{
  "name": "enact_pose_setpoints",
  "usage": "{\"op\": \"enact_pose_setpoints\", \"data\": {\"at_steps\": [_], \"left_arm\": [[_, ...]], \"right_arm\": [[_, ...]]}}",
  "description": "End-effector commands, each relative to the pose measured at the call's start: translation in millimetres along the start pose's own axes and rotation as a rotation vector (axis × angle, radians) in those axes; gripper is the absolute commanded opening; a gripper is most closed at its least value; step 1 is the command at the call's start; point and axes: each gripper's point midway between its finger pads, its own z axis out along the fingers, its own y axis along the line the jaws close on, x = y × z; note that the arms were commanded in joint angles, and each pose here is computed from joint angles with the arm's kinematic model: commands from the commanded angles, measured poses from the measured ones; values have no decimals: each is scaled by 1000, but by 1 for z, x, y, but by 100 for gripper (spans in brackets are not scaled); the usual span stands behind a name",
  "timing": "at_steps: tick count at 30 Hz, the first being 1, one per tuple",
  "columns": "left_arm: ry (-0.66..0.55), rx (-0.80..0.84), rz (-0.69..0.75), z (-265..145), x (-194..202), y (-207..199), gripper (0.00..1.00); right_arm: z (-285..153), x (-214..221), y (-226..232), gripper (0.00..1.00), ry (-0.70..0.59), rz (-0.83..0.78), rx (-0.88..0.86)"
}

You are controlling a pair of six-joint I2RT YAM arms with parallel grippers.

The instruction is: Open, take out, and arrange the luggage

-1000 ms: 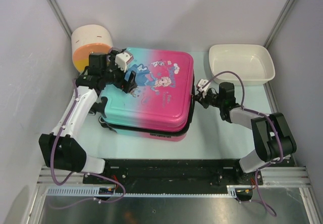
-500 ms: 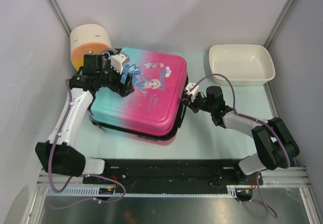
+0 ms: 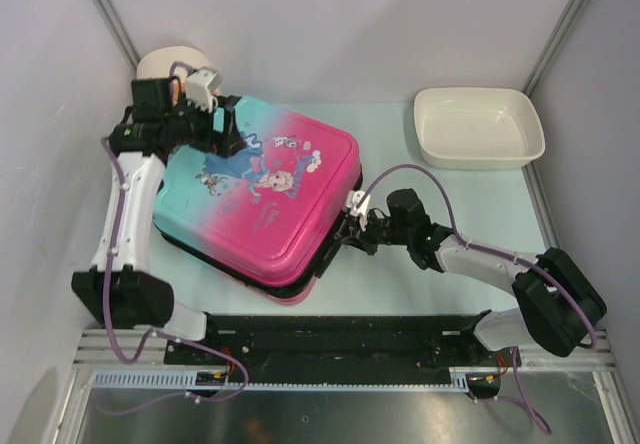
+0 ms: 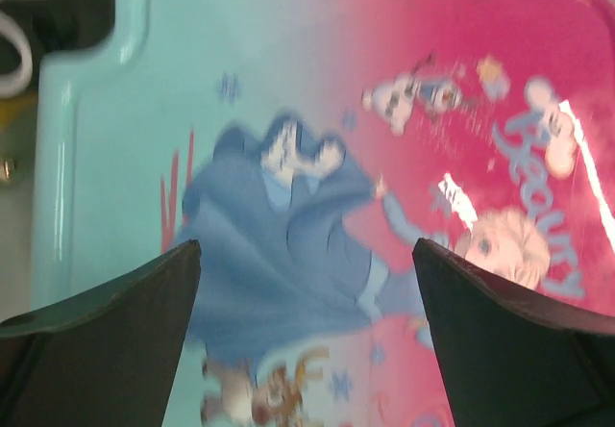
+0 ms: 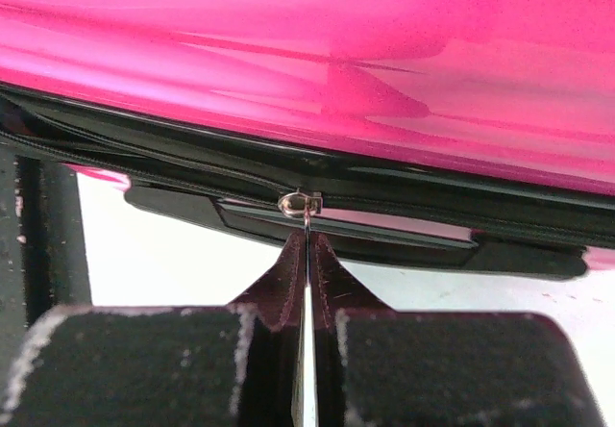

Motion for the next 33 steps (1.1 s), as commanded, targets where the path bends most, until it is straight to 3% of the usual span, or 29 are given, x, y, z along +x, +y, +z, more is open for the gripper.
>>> {"op": "enact_pose_setpoints", "data": {"at_steps": [1, 6, 8, 10, 13, 14, 16, 23, 33], "left_arm": [[-59, 30, 100, 30, -55, -16, 95], [-102, -39, 188, 87, -105, -35, 94], [-57, -89, 218, 128, -102, -37, 100], [-112, -149, 246, 138, -126, -37, 100], [-159, -321, 261, 168, -144, -29, 100], [-128, -350, 287, 191, -134, -32, 100], [-148, -464, 309, 195, -144, -25, 100], [-57, -515, 442, 239, -108, -48, 100], [109, -356, 533, 241, -28, -85, 99]], "right_arm": [[-14, -10, -35, 0, -36, -61, 103], [-19, -2, -68, 0, -26, -84, 205], [-20, -2, -81, 0, -33, -97, 251], [-27, -5, -99, 0, -39, -100, 330], [-32, -9, -119, 0, -60, -111, 415], [-34, -13, -124, 0, -77, -120, 432], [-35, -12, -130, 0, -81, -123, 446], [-51, -9, -159, 0, -93, -146, 522], [-71, -21, -227, 0, -143, -246, 634]]}}
